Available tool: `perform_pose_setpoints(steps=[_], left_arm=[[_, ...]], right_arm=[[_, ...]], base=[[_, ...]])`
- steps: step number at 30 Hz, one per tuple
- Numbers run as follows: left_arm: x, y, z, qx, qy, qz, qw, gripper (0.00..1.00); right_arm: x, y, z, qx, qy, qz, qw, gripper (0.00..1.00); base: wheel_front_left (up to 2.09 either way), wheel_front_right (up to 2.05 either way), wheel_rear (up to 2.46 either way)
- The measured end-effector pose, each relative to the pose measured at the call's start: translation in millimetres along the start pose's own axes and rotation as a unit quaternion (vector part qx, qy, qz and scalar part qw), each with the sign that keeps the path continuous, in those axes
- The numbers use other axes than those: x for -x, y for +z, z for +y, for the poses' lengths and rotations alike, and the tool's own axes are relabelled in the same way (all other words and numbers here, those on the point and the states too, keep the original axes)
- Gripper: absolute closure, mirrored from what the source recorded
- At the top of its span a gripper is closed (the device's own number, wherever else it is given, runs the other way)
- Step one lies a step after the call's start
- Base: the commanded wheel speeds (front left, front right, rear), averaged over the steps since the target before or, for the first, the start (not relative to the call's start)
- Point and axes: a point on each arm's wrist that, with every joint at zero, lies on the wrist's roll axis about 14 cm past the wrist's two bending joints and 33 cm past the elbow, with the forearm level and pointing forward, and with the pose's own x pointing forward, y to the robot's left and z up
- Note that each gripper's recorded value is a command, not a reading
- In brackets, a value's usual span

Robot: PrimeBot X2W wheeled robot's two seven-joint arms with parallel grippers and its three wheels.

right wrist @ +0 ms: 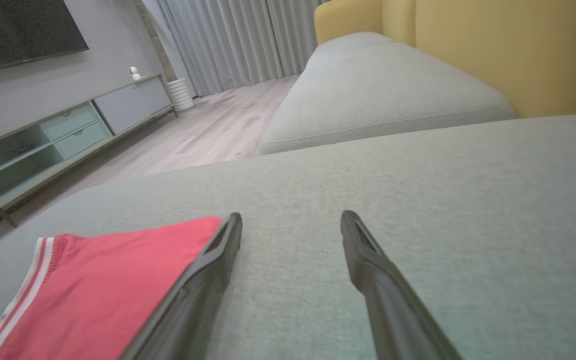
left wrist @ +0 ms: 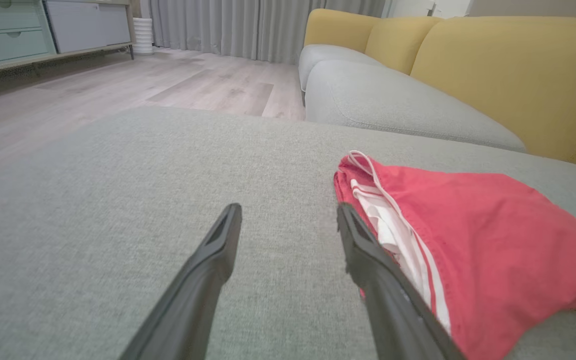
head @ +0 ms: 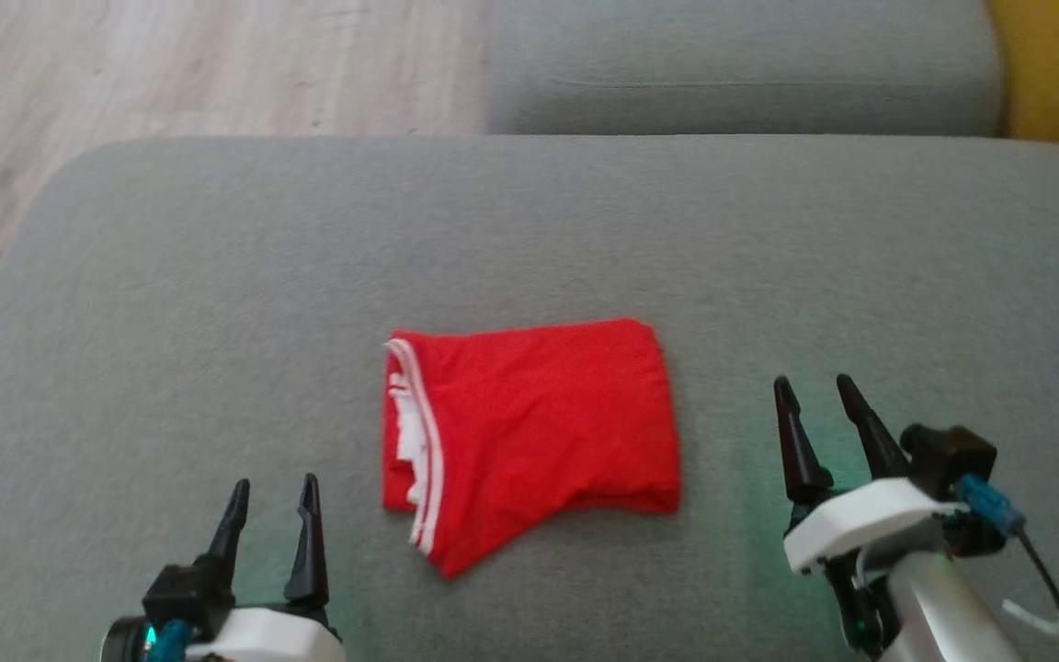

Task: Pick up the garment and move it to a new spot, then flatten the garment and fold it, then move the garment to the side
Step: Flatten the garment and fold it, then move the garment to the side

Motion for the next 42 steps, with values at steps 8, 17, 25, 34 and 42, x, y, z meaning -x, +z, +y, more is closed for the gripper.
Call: perform_pose_setpoints(steps=[8,17,25,34,42], left_arm=[[-9,4,-16,-0.015,-0.022,-0.005,1.0,0.0],[-2,0,-13,-0.015,-0.015,0.0,1.0,0.0],[7,-12,-9,-0.01,-0.011,0.017,1.0,0.0],[17,-21,17,-0.001,0.032,0.032,0.999,0.0],[18,-24,26,0.0,0.046,0.039,0.998,0.0]], right_arm=[[37,-14,-29,0.0,-0.05,0.01,0.999,0.0],[38,-17,-23,0.001,-0.042,0.013,0.999,0.0],[13,-43,18,-0.019,0.023,0.064,0.997,0.0],[-44,-64,54,-0.03,0.075,0.13,0.988,0.0],[-48,-88,63,-0.024,0.095,0.178,0.979,1.0]], base=[[0.0,0.0,0.0],[0.0,0.0,0.0],[0.0,0.0,0.0],[0.0,0.0,0.0],[0.0,0.0,0.0]])
